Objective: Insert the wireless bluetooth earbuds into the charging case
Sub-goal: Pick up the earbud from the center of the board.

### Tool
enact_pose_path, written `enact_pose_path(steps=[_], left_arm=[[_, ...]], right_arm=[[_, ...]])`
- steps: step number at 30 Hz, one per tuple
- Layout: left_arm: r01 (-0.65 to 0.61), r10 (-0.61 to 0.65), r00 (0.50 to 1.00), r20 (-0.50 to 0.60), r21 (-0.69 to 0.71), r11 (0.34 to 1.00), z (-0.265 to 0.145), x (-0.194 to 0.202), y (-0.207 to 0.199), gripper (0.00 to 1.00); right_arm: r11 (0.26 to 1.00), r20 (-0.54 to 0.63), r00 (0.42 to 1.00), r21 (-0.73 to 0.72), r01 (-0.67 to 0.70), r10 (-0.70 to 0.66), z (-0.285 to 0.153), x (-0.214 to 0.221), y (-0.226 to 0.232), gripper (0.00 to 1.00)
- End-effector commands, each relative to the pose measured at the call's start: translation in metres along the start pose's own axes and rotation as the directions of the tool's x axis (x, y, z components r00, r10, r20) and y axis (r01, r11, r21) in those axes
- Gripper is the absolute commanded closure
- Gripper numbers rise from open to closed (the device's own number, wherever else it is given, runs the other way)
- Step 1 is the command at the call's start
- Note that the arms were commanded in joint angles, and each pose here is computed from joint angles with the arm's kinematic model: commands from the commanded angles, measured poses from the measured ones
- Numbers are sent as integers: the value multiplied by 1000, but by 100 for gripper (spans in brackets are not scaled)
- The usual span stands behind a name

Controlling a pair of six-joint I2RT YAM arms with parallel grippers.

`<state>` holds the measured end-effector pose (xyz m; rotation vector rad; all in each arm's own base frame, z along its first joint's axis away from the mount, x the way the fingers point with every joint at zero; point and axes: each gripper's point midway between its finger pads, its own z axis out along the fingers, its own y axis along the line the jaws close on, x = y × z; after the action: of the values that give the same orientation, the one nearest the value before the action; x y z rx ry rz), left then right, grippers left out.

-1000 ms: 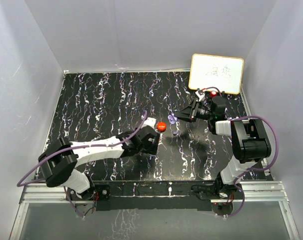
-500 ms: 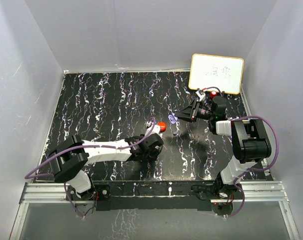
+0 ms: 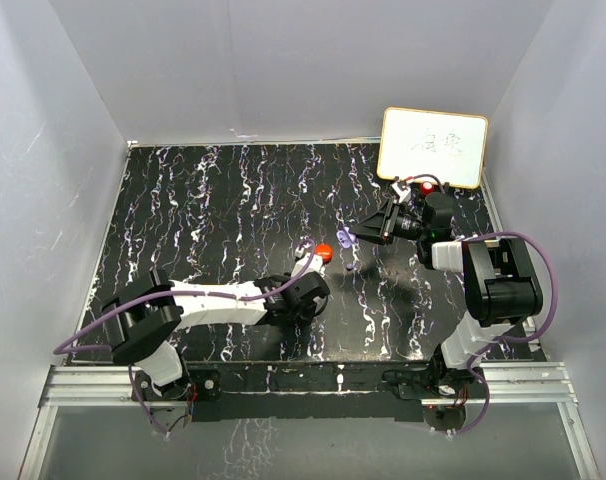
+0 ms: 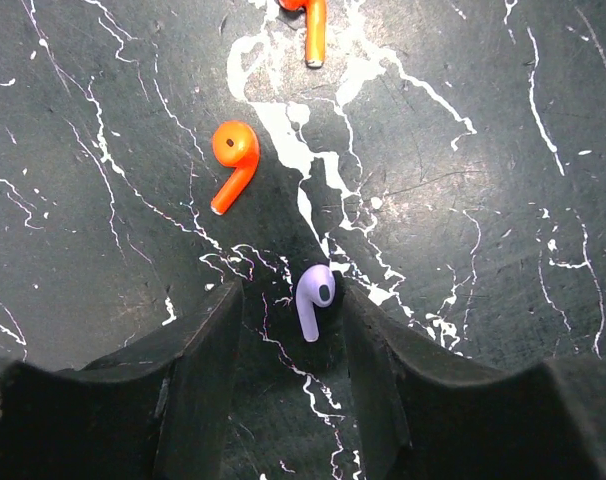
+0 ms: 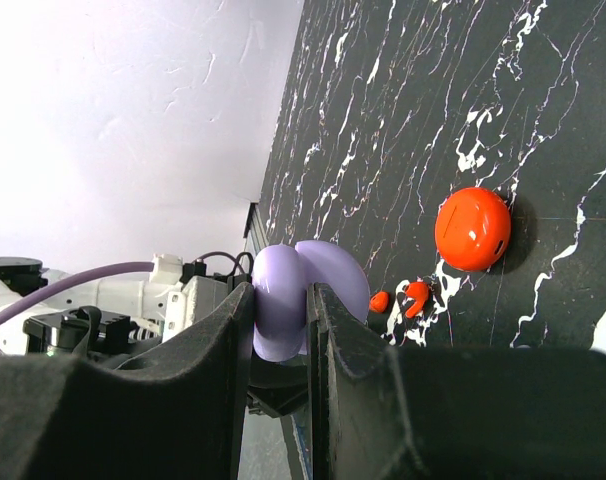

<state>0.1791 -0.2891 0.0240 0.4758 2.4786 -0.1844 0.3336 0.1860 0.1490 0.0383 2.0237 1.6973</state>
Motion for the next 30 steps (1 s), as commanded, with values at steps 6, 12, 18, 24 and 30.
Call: enact_pose_path(steps=[6, 12, 18, 24, 30], left_arm=[[-10, 10, 1000, 6, -12, 1000, 1, -6, -6, 60], [-16, 16, 1000, 4, -12, 1000, 2, -6, -8, 65], [-18, 18, 1000, 4, -11, 1000, 1, -7, -8, 72], [-37, 37, 999, 5, -38, 999, -3, -5, 1, 68], [-65, 65, 998, 12, -6, 998, -5, -1, 2, 63]], right_arm=[[995, 20, 996, -37, 92, -91, -3, -6, 18, 100], [995, 19, 996, -36, 90, -90, -3, -6, 17, 100], [995, 19, 996, -38, 92, -91, -3, -8, 17, 100], [995, 18, 996, -38, 90, -89, -3, -7, 17, 100], [995, 17, 996, -38, 91, -90, -3, -7, 17, 100]])
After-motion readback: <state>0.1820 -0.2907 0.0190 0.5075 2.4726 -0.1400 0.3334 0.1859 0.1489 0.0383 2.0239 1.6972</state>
